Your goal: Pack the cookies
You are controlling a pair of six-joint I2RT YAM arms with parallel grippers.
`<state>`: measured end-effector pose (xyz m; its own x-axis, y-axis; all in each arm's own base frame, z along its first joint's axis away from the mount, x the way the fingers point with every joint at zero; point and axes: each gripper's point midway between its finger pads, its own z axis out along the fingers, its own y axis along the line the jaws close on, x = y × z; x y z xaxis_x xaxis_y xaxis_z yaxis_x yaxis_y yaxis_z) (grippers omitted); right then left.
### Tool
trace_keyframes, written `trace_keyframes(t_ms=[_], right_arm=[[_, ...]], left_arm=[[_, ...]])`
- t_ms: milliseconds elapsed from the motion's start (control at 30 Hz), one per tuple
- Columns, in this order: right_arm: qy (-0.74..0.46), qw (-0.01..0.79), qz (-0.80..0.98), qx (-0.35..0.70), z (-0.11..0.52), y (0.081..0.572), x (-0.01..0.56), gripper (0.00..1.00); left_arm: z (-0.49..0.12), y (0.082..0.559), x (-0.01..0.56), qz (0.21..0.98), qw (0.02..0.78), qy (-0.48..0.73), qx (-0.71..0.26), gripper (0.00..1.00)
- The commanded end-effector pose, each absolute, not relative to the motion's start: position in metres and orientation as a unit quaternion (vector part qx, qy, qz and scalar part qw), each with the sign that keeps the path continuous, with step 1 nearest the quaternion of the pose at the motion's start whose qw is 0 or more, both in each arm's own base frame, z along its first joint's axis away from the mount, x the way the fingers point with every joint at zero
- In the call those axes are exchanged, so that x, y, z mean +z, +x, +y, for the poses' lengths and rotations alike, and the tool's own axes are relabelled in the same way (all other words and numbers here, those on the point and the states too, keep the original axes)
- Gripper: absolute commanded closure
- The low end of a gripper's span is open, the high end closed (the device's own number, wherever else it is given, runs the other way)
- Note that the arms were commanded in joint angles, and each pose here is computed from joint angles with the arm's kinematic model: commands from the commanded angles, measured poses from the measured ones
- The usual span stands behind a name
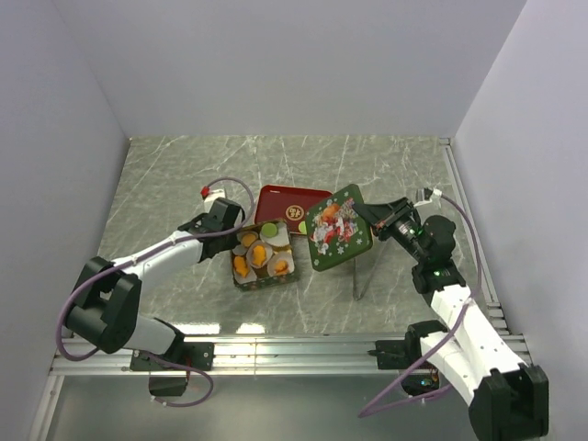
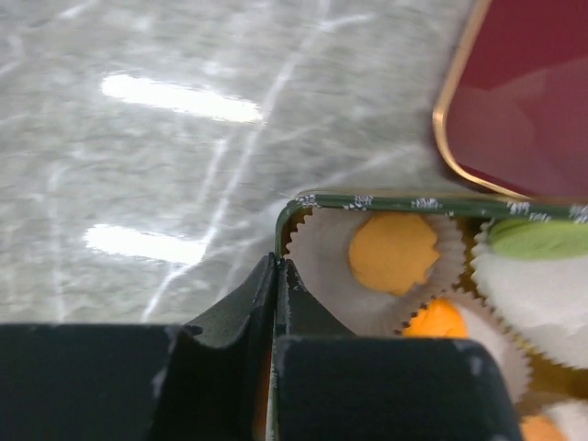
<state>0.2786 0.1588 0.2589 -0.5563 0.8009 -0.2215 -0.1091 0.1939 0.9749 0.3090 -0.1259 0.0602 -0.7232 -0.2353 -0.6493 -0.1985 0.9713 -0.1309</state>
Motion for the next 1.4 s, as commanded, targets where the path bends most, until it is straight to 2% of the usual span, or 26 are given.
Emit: trace_keyframes(t_ms=[0,300,667,800,1033,1367], right_arm=[[0.205,0.427,0.609,0.636,0.169,0.280,0.322,1.00],[0.196,0.389,0.609,0.663,0.190,0.294,0.324,1.00],[0.220,0.377,0.611,0.660,0.187,0.283,0.301,1.00],[0.229,0.379,0.606,0.661,0.184,0.279,0.296,1.00],[0.229,0.381,0.609,0.657,0.184,0.275,0.297,1.00],[0.236,0.386,0.606,0.654,0.180,0.271,0.295,1.00]], left_arm=[[-0.096,0.298,0.054,0.933,0.329,-0.146,0.025,0.98],[-0.092,0.303,0.067,0.930,0.330,-0.159,0.033,0.92],[-0.097,0.295,0.096,0.920,0.381,-0.091,-0.015,0.99],[-0.100,0.292,0.090,0.927,0.366,-0.080,-0.016,0.99],[-0.112,0.296,0.063,0.954,0.294,-0.054,-0.004,0.99],[-0.113,0.321,0.062,0.957,0.272,-0.095,0.039,1.00]])
